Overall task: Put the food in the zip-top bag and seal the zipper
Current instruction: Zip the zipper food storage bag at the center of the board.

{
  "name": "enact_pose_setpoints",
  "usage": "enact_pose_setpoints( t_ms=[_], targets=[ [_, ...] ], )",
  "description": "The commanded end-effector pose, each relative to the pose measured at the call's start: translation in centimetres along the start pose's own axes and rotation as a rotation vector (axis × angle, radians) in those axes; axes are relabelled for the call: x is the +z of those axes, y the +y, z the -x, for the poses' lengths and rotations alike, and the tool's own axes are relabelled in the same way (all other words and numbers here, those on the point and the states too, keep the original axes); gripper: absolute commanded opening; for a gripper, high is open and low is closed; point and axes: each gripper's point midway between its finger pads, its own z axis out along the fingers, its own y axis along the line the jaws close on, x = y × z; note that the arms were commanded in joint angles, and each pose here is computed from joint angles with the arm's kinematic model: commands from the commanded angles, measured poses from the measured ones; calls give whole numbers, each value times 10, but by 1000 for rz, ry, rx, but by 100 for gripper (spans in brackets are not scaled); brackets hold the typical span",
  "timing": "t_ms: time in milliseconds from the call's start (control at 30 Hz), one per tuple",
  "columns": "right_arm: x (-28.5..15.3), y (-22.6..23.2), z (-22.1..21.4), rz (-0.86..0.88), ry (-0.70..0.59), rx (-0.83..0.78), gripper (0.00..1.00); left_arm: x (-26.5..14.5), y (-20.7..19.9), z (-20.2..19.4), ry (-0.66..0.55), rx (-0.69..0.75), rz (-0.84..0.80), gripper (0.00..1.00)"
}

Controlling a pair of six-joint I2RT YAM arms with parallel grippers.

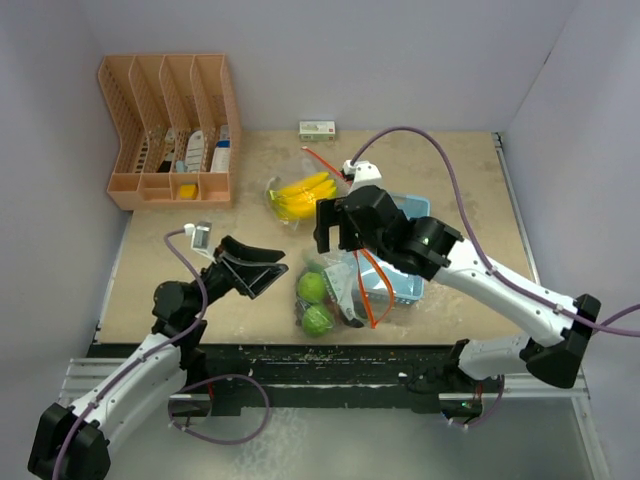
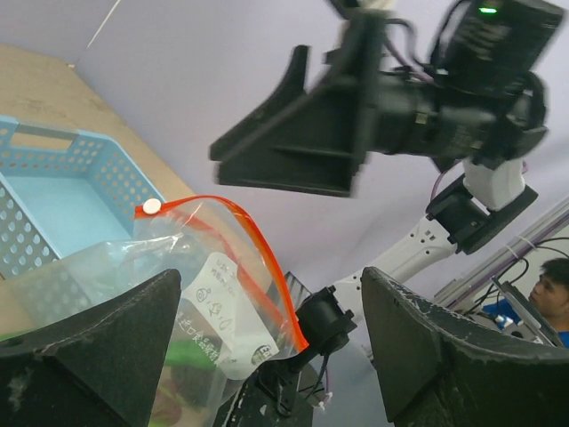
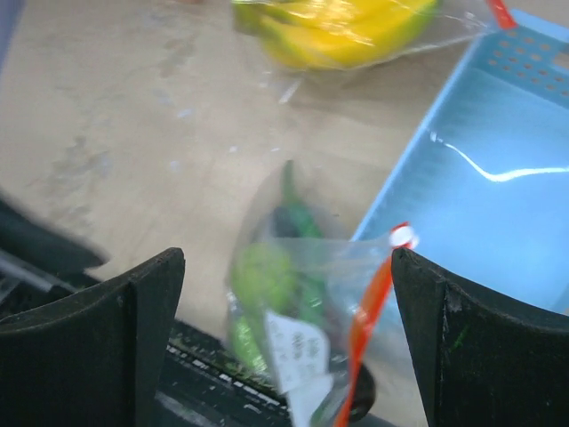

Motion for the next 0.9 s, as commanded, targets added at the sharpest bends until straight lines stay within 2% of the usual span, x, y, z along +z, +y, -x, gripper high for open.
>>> enact_pose_setpoints(
  t_ms=[0, 133, 267, 400, 667, 700, 767, 867],
  targets=[
    [26, -53, -10, -82, 61, 42, 100, -3, -8, -2, 14, 41, -32, 85],
    [38, -71, -26, -48, 78, 59, 100, -4, -10, -3, 25, 53, -30, 85],
    [39, -50, -33, 90, 95, 45, 100, -3, -7, -3, 31, 60, -19, 85],
    [41, -46, -47, 121, 138, 44, 100, -1, -5, -5, 43, 57, -20, 85],
    [41, -49, -74, 131, 199, 80, 87, -1, 0, -7, 49, 47, -8, 85],
    [39, -49, -74, 136, 196, 83, 84, -1, 0, -7, 50, 48, -9, 85],
    [38, -48, -74, 141, 190, 83, 68, 0, -1, -7, 51, 49, -10, 85],
    [34, -43, -68, 176, 173, 67, 39, 1, -5, -6, 57, 57, -22, 85]
  ],
)
